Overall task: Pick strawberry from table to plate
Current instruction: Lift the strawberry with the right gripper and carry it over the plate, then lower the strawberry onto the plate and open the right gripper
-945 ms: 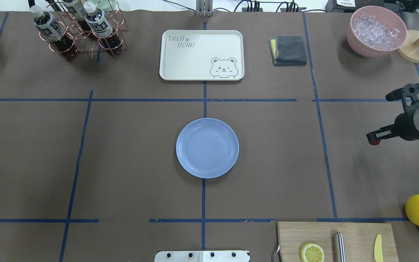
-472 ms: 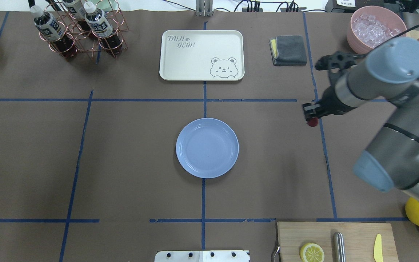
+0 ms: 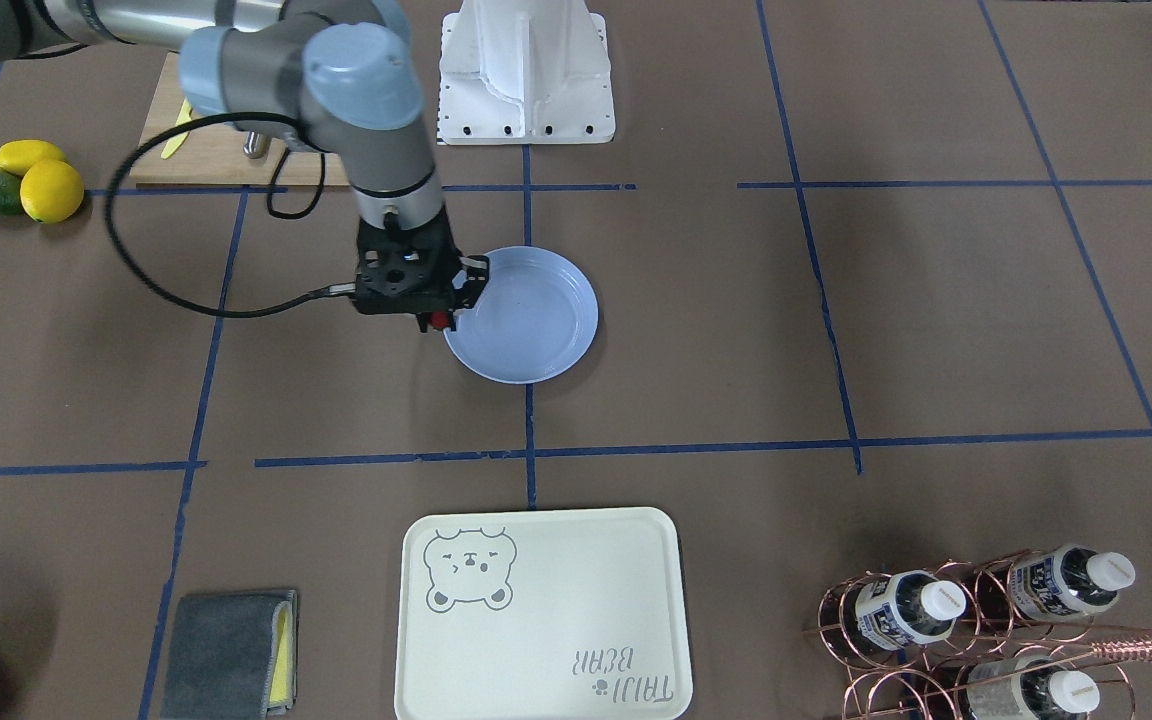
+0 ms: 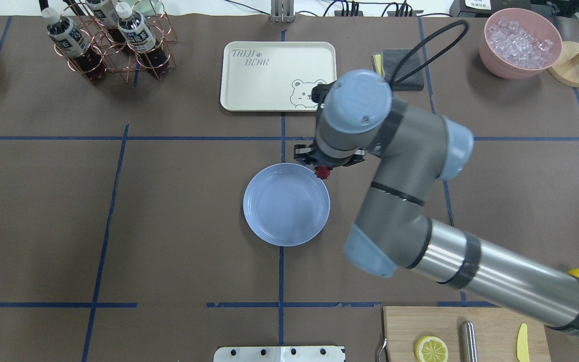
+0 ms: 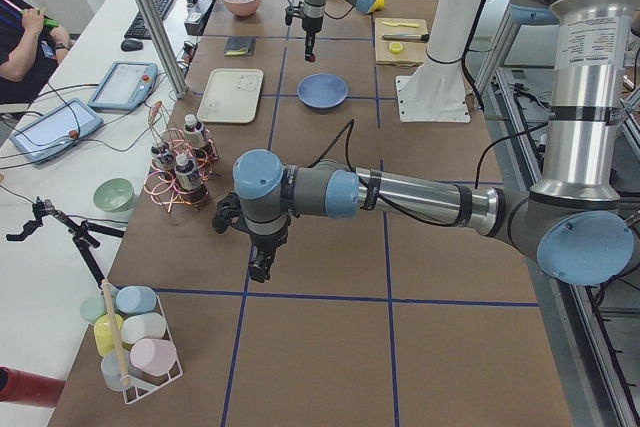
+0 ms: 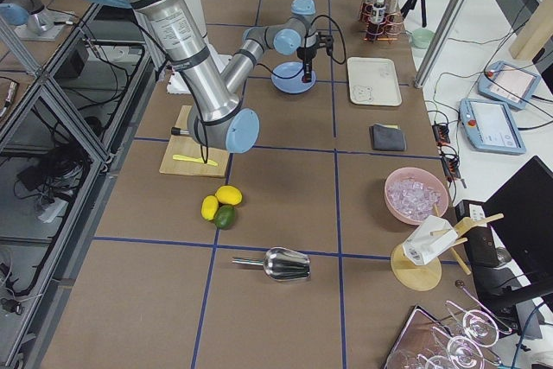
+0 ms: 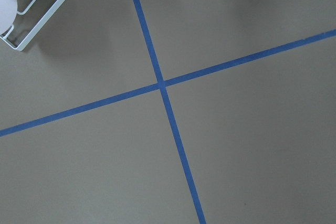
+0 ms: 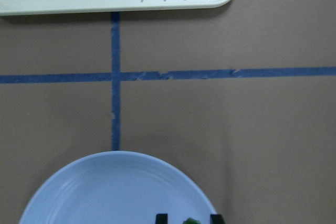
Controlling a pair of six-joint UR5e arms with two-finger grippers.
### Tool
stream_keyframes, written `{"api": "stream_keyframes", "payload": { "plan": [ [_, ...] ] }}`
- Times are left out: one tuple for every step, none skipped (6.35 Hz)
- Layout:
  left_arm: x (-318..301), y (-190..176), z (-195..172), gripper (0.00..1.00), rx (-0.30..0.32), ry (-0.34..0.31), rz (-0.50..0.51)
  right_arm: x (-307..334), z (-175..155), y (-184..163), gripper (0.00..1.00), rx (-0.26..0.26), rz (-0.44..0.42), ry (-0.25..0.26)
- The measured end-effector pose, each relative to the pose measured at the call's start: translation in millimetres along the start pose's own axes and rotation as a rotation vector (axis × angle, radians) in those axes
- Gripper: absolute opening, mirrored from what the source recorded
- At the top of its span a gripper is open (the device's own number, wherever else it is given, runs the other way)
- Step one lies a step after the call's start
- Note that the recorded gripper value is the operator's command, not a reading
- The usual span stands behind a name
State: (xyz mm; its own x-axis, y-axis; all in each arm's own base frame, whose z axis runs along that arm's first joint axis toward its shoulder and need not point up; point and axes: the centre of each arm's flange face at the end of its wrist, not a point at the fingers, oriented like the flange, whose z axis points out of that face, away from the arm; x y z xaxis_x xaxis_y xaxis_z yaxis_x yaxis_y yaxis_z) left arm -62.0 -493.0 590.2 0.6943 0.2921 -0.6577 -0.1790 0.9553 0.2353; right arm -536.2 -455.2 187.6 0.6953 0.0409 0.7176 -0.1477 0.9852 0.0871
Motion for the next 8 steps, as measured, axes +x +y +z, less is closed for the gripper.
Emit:
{"api": "stream_keyframes", "payload": {
  "plan": [
    [0, 0, 0, 1.00, 0.000, 0.000, 0.000, -40, 18, 19, 0.00, 0.004, 0.032, 0.022],
    [0, 0, 0, 1.00, 0.000, -0.001, 0.000, -59, 34, 38, 0.00, 0.000, 0.045, 0.042],
    [0, 0, 0, 1.00, 0.000, 0.000, -0.001, -67, 47, 54, 0.00, 0.001, 0.041, 0.060],
    [-1, 0, 0, 1.00, -0.001, 0.000, -0.001, -70, 55, 64, 0.00, -0.001, 0.034, 0.072],
    [-1, 1, 0, 1.00, -0.001, 0.000, -0.002, -71, 60, 70, 0.00, -0.004, 0.029, 0.078],
    [-1, 1, 0, 1.00, -0.001, -0.001, -0.002, -70, 62, 72, 0.00, 0.000, 0.026, 0.082],
    [-1, 1, 0, 1.00, -0.001, -0.001, -0.002, -70, 63, 71, 0.00, 0.009, 0.026, 0.086],
    [-1, 1, 0, 1.00, -0.001, -0.001, -0.003, -69, 64, 70, 0.00, 0.017, 0.024, 0.090]
  ]
}}
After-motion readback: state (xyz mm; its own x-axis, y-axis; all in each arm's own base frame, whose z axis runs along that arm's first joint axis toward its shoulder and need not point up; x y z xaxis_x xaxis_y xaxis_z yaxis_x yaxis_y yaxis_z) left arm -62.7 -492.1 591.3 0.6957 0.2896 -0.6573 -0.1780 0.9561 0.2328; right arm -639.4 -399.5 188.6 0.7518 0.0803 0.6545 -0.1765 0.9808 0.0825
